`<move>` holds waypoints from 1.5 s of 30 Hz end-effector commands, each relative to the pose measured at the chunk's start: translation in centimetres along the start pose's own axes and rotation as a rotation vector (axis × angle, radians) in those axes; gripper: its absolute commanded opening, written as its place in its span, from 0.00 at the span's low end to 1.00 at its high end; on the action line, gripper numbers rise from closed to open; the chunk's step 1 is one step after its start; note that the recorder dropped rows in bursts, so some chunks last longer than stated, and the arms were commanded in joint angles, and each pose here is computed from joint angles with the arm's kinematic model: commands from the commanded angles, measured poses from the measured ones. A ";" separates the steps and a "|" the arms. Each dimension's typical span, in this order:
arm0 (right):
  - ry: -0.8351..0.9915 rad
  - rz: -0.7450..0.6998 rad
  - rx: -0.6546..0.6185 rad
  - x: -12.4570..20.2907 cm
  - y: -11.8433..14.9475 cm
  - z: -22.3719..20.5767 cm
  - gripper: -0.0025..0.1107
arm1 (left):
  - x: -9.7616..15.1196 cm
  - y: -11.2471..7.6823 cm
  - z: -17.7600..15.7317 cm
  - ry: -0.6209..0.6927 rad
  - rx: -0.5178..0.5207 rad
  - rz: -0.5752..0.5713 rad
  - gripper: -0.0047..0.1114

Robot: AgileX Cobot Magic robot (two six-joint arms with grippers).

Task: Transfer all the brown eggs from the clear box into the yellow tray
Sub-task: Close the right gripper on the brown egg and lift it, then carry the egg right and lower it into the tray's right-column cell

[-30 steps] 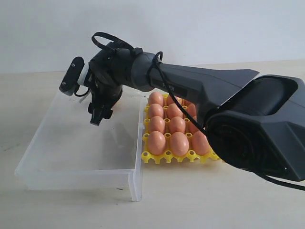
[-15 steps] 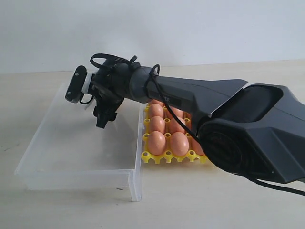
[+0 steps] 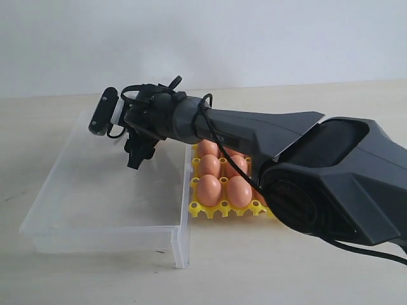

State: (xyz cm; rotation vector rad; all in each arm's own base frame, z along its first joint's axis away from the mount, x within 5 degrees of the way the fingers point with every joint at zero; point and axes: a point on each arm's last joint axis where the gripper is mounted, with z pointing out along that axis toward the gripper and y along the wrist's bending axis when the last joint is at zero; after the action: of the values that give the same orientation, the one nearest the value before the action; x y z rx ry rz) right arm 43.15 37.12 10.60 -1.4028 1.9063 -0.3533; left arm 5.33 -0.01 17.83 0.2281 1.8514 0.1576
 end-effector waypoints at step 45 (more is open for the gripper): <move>-0.152 0.269 -0.279 -1.5 -0.1 -10.3 0.02 | 0.0 0.0 -0.1 0.011 0.004 -0.005 0.04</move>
State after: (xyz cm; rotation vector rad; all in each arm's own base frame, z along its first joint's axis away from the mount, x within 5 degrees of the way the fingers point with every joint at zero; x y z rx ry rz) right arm 37.38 37.83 16.62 -1.3070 2.0592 0.1323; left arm 5.26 -0.01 17.62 0.2306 1.8756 0.1563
